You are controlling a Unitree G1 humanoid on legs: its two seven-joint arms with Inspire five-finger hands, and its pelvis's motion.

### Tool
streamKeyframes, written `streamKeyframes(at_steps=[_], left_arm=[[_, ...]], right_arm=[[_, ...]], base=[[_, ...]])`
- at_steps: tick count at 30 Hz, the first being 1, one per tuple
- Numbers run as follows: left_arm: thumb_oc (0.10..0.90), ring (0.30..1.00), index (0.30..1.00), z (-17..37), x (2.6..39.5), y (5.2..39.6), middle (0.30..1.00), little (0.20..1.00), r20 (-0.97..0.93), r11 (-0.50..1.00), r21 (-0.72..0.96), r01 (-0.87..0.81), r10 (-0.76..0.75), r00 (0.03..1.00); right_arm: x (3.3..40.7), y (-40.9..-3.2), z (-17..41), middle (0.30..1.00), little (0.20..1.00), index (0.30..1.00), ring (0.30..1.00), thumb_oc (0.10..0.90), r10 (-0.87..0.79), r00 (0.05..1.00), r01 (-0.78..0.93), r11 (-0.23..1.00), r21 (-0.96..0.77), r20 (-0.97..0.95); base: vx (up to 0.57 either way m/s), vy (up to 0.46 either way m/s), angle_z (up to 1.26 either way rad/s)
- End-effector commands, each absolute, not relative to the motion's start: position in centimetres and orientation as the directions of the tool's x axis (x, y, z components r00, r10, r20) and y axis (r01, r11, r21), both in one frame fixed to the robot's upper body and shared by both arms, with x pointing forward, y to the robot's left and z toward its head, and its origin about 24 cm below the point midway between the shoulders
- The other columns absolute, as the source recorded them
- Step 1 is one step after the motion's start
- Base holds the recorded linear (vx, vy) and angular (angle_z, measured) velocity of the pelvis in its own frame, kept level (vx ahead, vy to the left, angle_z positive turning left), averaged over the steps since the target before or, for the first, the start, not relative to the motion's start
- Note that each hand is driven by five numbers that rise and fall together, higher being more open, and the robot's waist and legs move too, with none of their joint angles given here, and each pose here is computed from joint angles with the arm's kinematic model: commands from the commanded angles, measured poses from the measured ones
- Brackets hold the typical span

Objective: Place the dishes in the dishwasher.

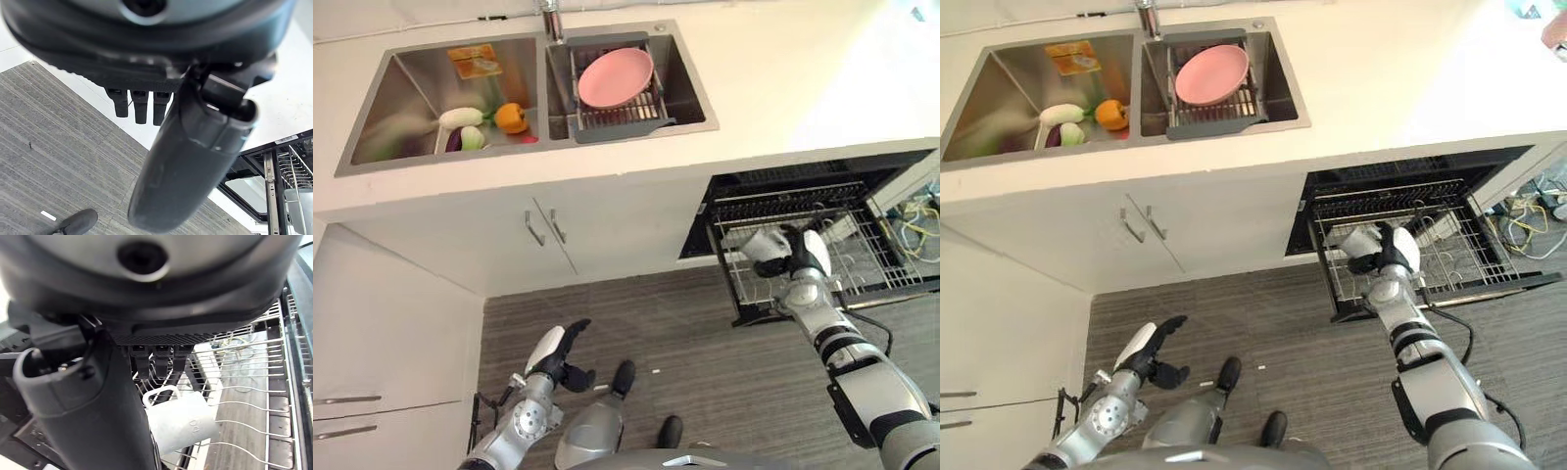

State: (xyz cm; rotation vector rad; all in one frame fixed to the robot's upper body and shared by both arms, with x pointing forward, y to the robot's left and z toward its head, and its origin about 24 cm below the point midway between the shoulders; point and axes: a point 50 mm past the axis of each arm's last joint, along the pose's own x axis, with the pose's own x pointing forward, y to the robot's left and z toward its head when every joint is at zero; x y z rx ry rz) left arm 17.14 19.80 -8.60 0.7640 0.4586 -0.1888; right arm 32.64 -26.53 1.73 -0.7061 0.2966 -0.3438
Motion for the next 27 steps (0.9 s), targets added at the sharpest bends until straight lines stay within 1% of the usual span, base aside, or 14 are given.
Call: streamKeyframes(at_steps=[1, 5, 10, 11, 12, 13, 14, 16, 17, 18, 19, 21, 22, 27], left_arm=[[0.800, 0.900, 0.900, -8.1, 17.9, 19.0, 0.900, 0.900, -0.411, 0.715, 0.631, 0.300, -0.019, 0.911], [0.800, 0.900, 0.900, -8.5, 17.6, 19.0, 0.900, 0.900, -0.432, 0.714, 0.627, 0.311, -0.014, 0.902], [0.800, 0.900, 0.900, -9.1, 17.3, 19.2, 0.900, 0.900, -0.461, 0.726, 0.616, 0.306, 0.018, 0.887], [0.800, 0.900, 0.900, -10.3, 16.8, 19.7, 0.900, 0.900, -0.507, 0.758, 0.598, 0.259, 0.108, 0.855], [0.800, 0.900, 0.900, -10.4, 16.7, 19.7, 0.900, 0.900, -0.508, 0.756, 0.599, 0.264, 0.105, 0.855], [0.800, 0.900, 0.900, -11.2, 16.1, 19.8, 0.900, 0.900, -0.543, 0.770, 0.588, 0.249, 0.147, 0.827], [0.800, 0.900, 0.900, -12.9, 14.4, 19.8, 0.900, 0.900, -0.631, 0.772, 0.569, 0.285, 0.187, 0.753], [0.800, 0.900, 0.900, -14.1, 12.9, 20.2, 0.900, 0.900, -0.709, 0.821, 0.515, 0.247, 0.245, 0.662], [0.800, 0.900, 0.900, -15.1, 11.1, 20.7, 0.900, 0.900, -0.768, 0.862, 0.477, 0.173, 0.312, 0.560], [0.800, 0.900, 0.900, -15.7, 10.3, 20.6, 0.900, 0.900, -0.796, 0.886, 0.447, 0.120, 0.333, 0.505], [0.800, 0.900, 0.900, -16.3, 8.9, 20.9, 0.900, 0.900, -0.834, 0.899, 0.430, 0.084, 0.360, 0.419], [0.800, 0.900, 0.900, -16.6, 8.1, 20.9, 0.900, 0.900, -0.858, 0.915, 0.402, 0.044, 0.359, 0.366], [0.800, 0.900, 0.900, -16.9, 7.1, 21.0, 0.900, 0.900, -0.880, 0.930, 0.367, -0.013, 0.352, 0.318], [0.800, 0.900, 0.900, -16.8, 6.8, 21.7, 0.900, 0.900, -0.875, 0.925, 0.376, -0.047, 0.371, 0.311]], right_arm=[[33.3, -27.8, 5.4, 0.900, 0.900, 0.900, 0.900, 0.800, -0.389, 0.921, 0.311, 0.700, -0.642, 0.022], [33.3, -27.7, 5.2, 0.900, 0.900, 0.900, 0.900, 0.800, -0.382, 0.924, 0.302, 0.717, -0.628, 0.008], [33.6, -26.3, 7.8, 0.900, 0.900, 0.900, 0.900, 0.800, -0.322, 0.939, 0.337, 0.778, -0.531, 0.123], [31.4, -24.8, 10.3, 0.900, 0.900, 0.900, 0.900, 0.800, -0.293, 0.911, 0.374, 0.884, -0.282, 0.291], [31.1, -25.0, 10.2, 0.900, 0.900, 0.900, 0.900, 0.800, -0.296, 0.911, 0.375, 0.884, -0.281, 0.287], [29.6, -25.0, 11.0, 0.900, 0.900, 0.900, 0.900, 0.800, -0.354, 0.870, 0.389, 0.921, -0.037, 0.343], [28.1, -25.0, 11.9, 0.900, 0.900, 0.900, 0.900, 0.800, -0.423, 0.817, 0.373, 0.906, 0.199, 0.393], [26.1, -24.3, 12.2, 0.900, 0.900, 0.900, 0.900, 0.800, -0.424, 0.792, 0.319, 0.901, 0.293, 0.440], [24.9, -24.5, 12.5, 0.900, 0.900, 0.900, 0.900, 0.800, -0.442, 0.766, 0.318, 0.892, 0.322, 0.467], [24.2, -24.5, 12.5, 0.900, 0.900, 0.900, 0.900, 0.800, -0.429, 0.767, 0.304, 0.898, 0.318, 0.476], [23.7, -24.4, 12.5, 0.900, 0.900, 0.900, 0.900, 0.800, -0.424, 0.769, 0.284, 0.897, 0.339, 0.478], [22.9, -24.5, 13.0, 0.900, 0.900, 0.900, 0.900, 0.800, -0.385, 0.769, 0.274, 0.920, 0.282, 0.510], [22.6, -24.3, 14.1, 0.900, 0.900, 0.900, 0.900, 0.800, -0.339, 0.757, 0.236, 0.939, 0.250, 0.558], [22.7, -23.6, 15.7, 0.900, 0.900, 0.900, 0.900, 0.800, -0.283, 0.728, 0.212, 0.959, 0.187, 0.625]], base=[[-0.02, 0.007, -0.11], [-0.02, 0.002, -0.10], [-0.03, 0.013, -0.13], [-0.02, 0.026, -0.09], [-0.03, 0.038, -0.08], [0.00, 0.020, -0.07], [-0.01, 0.026, -0.13], [0.00, 0.005, 0.01], [-0.01, 0.005, 0.12], [-0.02, 0.002, 0.05], [-0.03, 0.008, -0.01], [-0.02, -0.018, 0.08], [-0.01, -0.022, 0.12], [-0.01, -0.033, 0.21]])
